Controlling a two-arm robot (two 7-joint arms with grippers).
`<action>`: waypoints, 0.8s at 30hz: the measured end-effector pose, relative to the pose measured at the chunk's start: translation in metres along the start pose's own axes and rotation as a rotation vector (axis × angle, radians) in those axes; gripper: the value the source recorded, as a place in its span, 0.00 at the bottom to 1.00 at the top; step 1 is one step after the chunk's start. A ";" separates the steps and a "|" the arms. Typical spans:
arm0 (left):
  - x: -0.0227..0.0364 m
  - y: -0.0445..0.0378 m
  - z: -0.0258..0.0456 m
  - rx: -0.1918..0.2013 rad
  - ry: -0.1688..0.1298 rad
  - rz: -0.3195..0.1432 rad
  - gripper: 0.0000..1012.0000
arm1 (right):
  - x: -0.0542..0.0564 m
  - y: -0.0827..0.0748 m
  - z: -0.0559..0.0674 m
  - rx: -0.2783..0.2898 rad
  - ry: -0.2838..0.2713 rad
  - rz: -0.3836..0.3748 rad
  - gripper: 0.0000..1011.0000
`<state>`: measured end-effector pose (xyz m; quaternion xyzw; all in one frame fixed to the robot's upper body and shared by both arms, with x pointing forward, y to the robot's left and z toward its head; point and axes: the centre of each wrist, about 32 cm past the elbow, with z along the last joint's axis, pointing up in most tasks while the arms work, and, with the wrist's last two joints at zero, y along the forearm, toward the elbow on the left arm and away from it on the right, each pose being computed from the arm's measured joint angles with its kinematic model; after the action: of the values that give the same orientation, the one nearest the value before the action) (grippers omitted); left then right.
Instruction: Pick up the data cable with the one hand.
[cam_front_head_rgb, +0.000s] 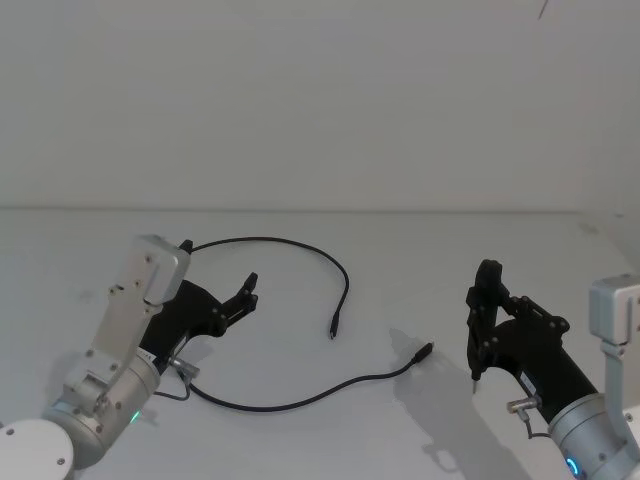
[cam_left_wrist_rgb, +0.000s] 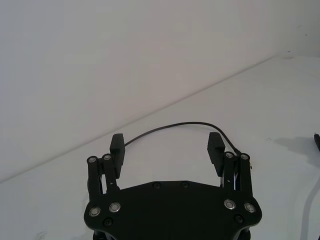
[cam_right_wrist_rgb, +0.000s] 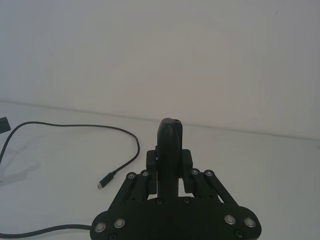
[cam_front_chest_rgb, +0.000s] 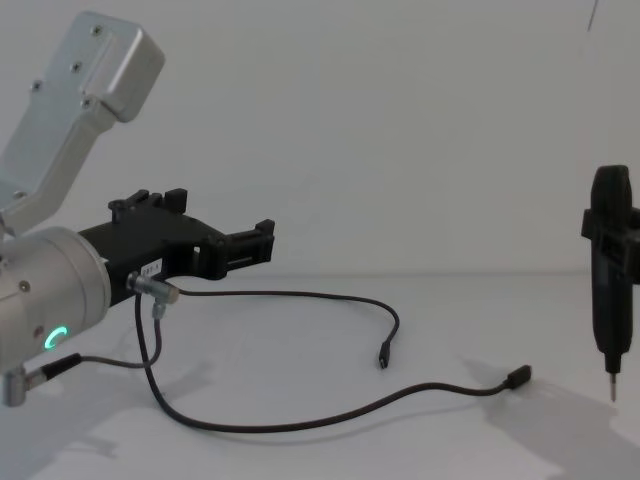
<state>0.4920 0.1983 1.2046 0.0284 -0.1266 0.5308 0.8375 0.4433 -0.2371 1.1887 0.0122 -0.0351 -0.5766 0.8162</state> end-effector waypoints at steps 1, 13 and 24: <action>0.0000 0.0000 0.0000 0.000 0.000 0.000 0.99 | 0.000 0.000 0.000 0.000 0.000 0.000 0.28; 0.0001 0.0001 -0.0001 0.000 0.000 0.001 0.99 | 0.000 0.000 0.000 0.000 0.000 0.000 0.28; 0.0033 -0.0039 0.0005 -0.002 0.013 -0.054 0.99 | 0.000 0.000 0.000 0.000 0.000 0.000 0.28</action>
<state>0.4967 0.1994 1.2062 0.0275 -0.1210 0.5078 0.8525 0.4433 -0.2371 1.1887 0.0122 -0.0351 -0.5766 0.8162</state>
